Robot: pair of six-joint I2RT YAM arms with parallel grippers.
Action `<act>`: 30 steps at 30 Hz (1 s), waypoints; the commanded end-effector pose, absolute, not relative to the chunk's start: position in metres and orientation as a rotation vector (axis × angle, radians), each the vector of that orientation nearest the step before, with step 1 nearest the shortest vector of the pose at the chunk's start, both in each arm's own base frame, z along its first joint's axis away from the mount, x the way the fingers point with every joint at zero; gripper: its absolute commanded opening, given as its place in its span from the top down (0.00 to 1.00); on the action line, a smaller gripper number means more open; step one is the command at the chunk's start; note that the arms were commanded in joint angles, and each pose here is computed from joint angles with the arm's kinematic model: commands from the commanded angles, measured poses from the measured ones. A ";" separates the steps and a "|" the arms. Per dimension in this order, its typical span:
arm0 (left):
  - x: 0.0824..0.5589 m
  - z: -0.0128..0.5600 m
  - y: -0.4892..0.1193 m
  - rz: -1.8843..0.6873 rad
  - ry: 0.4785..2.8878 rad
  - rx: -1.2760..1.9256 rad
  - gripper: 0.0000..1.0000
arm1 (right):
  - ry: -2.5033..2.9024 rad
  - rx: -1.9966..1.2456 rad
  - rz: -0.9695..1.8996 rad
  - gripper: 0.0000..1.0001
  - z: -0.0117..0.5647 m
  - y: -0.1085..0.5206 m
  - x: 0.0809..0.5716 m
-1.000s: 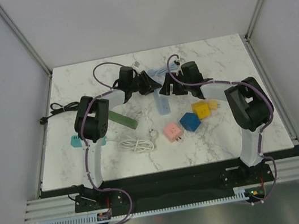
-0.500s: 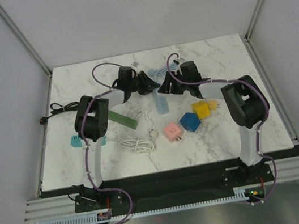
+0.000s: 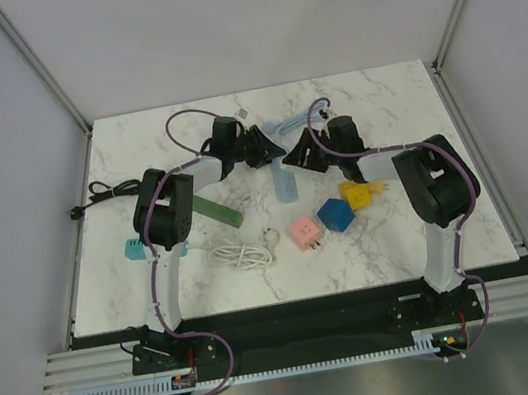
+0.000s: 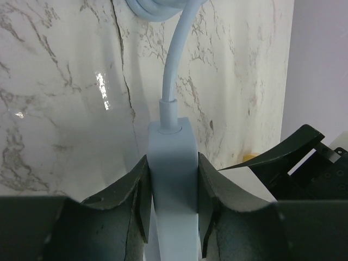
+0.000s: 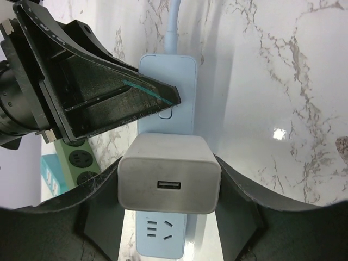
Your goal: Pull the plug off the socket
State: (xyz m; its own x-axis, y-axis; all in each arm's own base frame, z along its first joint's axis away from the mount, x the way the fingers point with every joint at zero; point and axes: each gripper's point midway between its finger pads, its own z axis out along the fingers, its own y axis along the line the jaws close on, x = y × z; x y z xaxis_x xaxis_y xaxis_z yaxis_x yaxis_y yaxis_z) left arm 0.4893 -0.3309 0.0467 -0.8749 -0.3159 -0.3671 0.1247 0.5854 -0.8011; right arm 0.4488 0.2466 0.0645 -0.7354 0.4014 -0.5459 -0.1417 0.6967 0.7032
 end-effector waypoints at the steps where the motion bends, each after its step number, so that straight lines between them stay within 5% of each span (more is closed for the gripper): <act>1: 0.492 0.043 -0.334 -1.209 2.319 -0.020 0.98 | 2.023 0.274 1.115 1.00 0.111 0.236 0.467; 30: 0.497 0.036 -0.332 -1.186 2.360 -0.041 0.98 | 2.115 0.208 0.704 1.00 0.121 0.172 0.469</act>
State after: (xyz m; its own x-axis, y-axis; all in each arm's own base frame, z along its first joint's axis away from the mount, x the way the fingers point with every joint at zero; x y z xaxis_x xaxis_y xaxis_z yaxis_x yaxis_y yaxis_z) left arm 0.4902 -0.3353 0.0439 -0.8916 -0.2862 -0.3510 0.1246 0.5901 -0.7977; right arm 0.4564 0.1861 0.0787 -0.6862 0.4079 -0.6023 -0.0670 0.7890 0.6107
